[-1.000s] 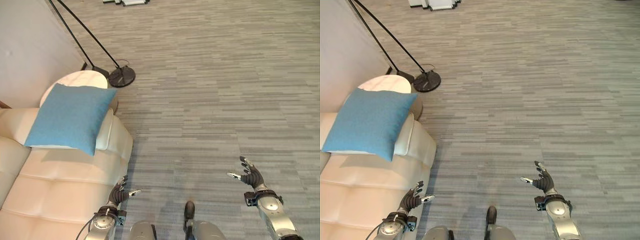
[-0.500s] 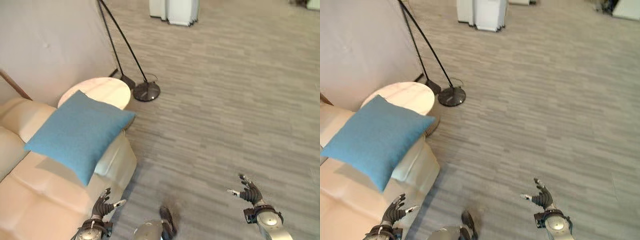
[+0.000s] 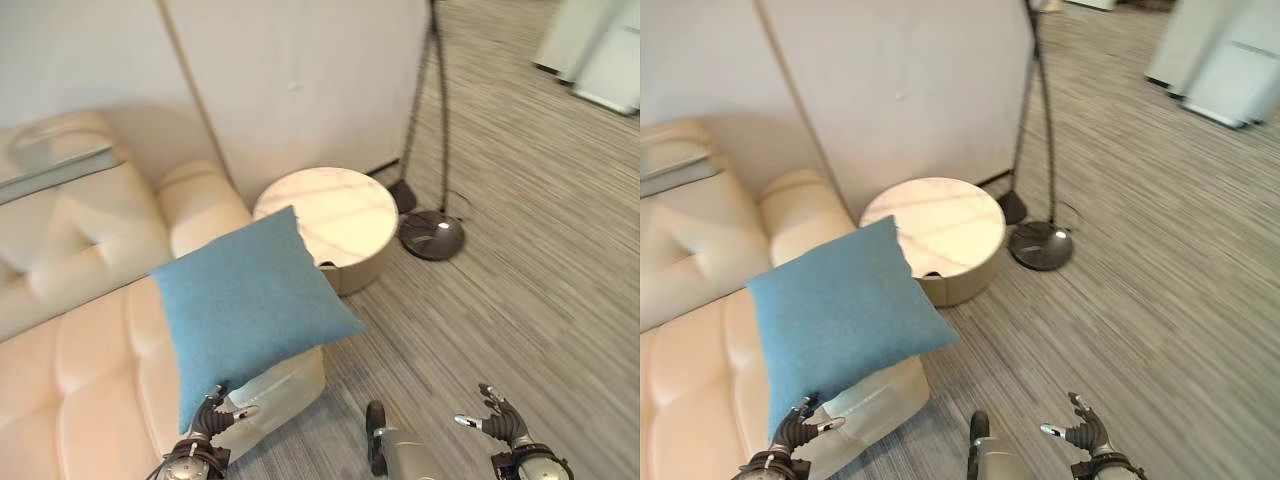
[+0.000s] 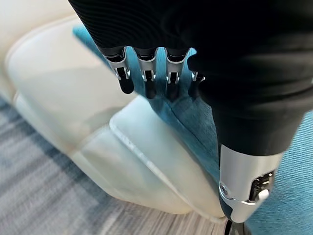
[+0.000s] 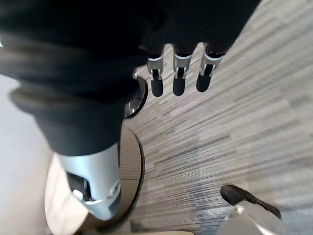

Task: Pick up all the scattered cushions and arrange them neatly on the sofa.

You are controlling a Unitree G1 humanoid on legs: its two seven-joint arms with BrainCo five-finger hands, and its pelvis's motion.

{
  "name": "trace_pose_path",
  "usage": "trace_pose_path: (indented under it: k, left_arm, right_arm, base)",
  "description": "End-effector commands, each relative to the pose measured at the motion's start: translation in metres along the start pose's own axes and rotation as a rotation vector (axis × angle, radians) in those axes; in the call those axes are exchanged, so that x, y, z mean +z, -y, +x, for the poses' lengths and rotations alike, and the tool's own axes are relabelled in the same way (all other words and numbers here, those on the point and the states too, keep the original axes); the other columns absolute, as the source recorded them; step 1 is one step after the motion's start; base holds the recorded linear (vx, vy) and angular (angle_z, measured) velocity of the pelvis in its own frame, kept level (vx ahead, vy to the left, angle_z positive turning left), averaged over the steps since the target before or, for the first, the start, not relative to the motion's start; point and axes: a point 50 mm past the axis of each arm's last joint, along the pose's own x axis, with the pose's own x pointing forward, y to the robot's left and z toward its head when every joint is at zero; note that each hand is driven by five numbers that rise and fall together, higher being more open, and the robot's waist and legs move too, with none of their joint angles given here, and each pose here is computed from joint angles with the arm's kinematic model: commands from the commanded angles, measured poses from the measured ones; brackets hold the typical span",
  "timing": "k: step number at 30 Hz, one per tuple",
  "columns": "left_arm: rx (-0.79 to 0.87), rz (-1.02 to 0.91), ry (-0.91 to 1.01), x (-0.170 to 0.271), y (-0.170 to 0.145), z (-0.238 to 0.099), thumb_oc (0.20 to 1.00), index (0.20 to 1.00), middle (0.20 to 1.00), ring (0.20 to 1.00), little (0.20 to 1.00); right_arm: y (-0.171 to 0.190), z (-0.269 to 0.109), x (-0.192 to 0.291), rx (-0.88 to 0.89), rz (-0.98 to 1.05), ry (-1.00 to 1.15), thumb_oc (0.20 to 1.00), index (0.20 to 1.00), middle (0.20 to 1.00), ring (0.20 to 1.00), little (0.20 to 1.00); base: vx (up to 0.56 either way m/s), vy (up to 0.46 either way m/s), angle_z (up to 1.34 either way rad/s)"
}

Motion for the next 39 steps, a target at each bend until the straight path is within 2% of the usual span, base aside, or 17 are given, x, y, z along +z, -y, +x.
trace_pose_path:
  k: [1, 5, 14, 21, 27, 34, 39]
  left_arm:
    - [0.028, -0.014, 0.11, 0.027, -0.016, 0.008, 1.0, 1.0, 1.0, 1.0, 1.0]
    - [0.034, -0.009, 0.081, 0.02, -0.018, 0.008, 1.0, 1.0, 1.0, 1.0, 1.0]
    - [0.042, -0.017, 0.044, 0.008, -0.022, 0.002, 1.0, 1.0, 1.0, 1.0, 1.0]
    - [0.106, -0.007, 0.087, 0.02, -0.039, 0.005, 1.0, 1.0, 1.0, 1.0, 1.0]
    - [0.116, -0.036, 0.092, 0.02, -0.041, 0.005, 1.0, 1.0, 1.0, 1.0, 1.0]
    - [0.183, -0.102, 0.033, 0.001, -0.055, -0.003, 1.0, 1.0, 1.0, 1.0, 1.0]
    - [0.228, -0.123, 0.089, 0.017, -0.068, 0.001, 1.0, 1.0, 1.0, 1.0, 1.0]
  right_arm:
    - [0.019, 0.007, 0.04, -0.054, 0.032, 0.172, 1.0, 1.0, 1.0, 1.0, 1.0]
    - [0.024, 0.008, 0.039, -0.064, 0.009, 0.164, 1.0, 1.0, 1.0, 1.0, 1.0]
    - [0.022, 0.006, 0.04, -0.051, -0.031, 0.161, 1.0, 1.0, 1.0, 1.0, 1.0]
    - [0.02, 0.01, 0.056, -0.06, -0.032, 0.221, 1.0, 1.0, 1.0, 1.0, 1.0]
    - [0.032, 0.01, 0.062, -0.103, -0.013, 0.251, 1.0, 1.0, 1.0, 1.0, 1.0]
    - [0.043, 0.006, 0.095, -0.121, 0.007, 0.389, 1.0, 1.0, 1.0, 1.0, 1.0]
    - [0.037, 0.005, 0.12, -0.071, 0.04, 0.481, 1.0, 1.0, 1.0, 1.0, 1.0]
  base:
    - [0.12, -0.036, 0.92]
    - [0.18, 0.025, 0.69]
    - [0.13, 0.186, -0.16]
    - [0.03, 0.193, 0.03]
    - [0.1, -0.06, 0.51]
    - [0.11, -0.073, 0.27]
    - [0.05, -0.022, 0.08]
